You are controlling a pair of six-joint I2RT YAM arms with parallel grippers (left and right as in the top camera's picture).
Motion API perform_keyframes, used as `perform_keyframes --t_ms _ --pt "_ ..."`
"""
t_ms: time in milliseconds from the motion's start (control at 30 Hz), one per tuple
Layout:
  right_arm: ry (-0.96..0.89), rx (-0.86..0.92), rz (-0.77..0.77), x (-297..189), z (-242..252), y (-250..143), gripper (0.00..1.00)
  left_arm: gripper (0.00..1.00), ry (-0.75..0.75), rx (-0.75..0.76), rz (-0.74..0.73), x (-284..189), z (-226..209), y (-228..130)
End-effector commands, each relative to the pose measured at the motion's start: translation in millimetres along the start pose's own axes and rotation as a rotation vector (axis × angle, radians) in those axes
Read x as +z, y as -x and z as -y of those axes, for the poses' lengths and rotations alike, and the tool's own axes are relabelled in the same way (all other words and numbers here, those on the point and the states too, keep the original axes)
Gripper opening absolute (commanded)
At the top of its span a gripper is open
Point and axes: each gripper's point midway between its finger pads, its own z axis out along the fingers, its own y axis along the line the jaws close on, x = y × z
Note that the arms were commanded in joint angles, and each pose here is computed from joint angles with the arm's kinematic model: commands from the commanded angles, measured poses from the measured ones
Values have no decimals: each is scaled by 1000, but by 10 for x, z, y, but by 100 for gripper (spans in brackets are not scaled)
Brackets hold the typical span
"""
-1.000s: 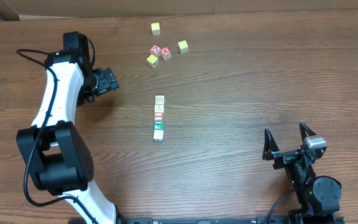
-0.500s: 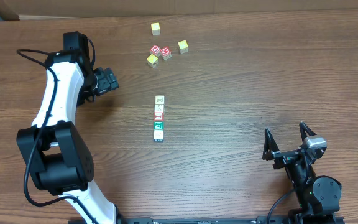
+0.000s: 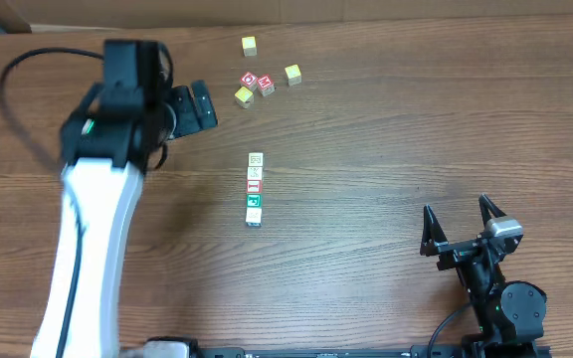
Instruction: Flip 5 blocks
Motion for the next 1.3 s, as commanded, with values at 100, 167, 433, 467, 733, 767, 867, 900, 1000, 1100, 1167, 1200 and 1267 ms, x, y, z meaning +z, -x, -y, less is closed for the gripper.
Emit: perform_keyframes --t_ms 100,167,433,467,733,767,867,900,1000,1100,1167,1200,1267 --pt "-9 -4 5 1 21 -16 100 100 -68 -9 192 -794 25 143" --pt "-9 -4 5 1 21 -15 100 100 -81 -10 228 -948 17 150" --pt "-9 -4 5 1 21 -15 100 100 -46 6 145 -1069 -113 -164" --pt "-9 -5 5 1 21 -16 100 100 -29 7 110 -1055 -163 -250" --pt "-9 -4 5 1 21 -16 100 100 74 -82 -49 -836 -644 -904" --pt "-9 -4 5 1 21 -16 100 100 89 -102 -58 -794 -714 -1007" --pt "-9 -4 5 1 21 -16 100 100 111 -131 -59 -690 -855 -1266" --pt "-9 -4 5 1 21 -16 100 100 114 -134 -49 -666 -883 -1321" --pt "-9 -5 5 1 21 -16 100 100 107 -134 -4 -604 -924 -1453" --pt "-9 -4 5 1 21 -16 100 100 91 -134 46 -548 -946 -1550" --pt "-9 -4 5 1 21 -16 100 100 70 -133 94 -512 -938 -1566" --pt "-9 -4 5 1 21 -16 100 100 57 -141 124 -496 -931 -1561" --pt "-9 -4 5 1 21 -16 100 100 34 -167 184 -477 -921 -1541"
